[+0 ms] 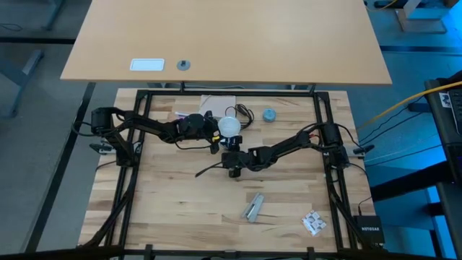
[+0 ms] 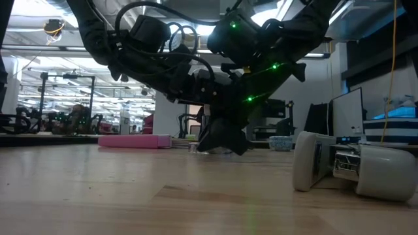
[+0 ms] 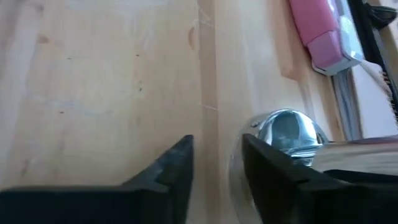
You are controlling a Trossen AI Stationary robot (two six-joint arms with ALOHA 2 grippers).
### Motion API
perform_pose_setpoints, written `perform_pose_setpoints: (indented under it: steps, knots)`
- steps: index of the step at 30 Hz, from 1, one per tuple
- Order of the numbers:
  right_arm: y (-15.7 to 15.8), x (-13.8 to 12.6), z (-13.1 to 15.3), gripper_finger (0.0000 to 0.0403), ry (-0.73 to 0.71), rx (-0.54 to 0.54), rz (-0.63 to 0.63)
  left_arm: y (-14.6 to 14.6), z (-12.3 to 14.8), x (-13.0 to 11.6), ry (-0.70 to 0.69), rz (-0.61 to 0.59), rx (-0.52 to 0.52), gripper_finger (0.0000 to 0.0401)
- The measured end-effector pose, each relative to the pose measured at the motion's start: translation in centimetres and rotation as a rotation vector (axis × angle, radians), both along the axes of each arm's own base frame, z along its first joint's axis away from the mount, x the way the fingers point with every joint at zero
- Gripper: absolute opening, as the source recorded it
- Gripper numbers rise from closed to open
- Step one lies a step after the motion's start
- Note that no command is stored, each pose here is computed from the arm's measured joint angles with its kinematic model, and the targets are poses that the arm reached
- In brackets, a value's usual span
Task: Screw lightbulb
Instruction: Insert light bulb into the lamp
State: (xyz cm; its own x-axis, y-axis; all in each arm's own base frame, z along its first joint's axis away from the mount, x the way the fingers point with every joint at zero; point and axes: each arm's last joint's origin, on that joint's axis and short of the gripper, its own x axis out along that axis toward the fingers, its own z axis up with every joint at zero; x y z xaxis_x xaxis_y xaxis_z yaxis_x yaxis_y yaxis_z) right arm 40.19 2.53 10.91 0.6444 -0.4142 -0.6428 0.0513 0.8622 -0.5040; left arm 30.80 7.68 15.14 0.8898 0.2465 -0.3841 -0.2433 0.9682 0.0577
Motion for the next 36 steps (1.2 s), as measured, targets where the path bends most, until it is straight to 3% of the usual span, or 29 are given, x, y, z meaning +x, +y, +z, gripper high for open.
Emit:
perform_pose_setpoints:
  steps: [4,8,30,36]
  knots:
    - [0.0,0.0,0.0,0.0189,0.006,-0.007,0.005,0.0,0.0,0.0,0.0,0.0,0.0,0.0153]
    - [-0.1,0.0,0.0,0.0193,0.019,-0.058,0.001,0.0,0.0,0.0,0.0,0.0,0.0,0.0153]
    - [-1.9,-0.4,-0.4,0.0023,0.092,-0.068,-0.041,0.0,0.0,0.0,0.0,0.002,0.001,0.0153]
    - [-1.9,-0.9,-0.6,0.0004,0.157,-0.074,-0.04,0.0,0.0,0.0,0.002,0.001,0.005,0.0153]
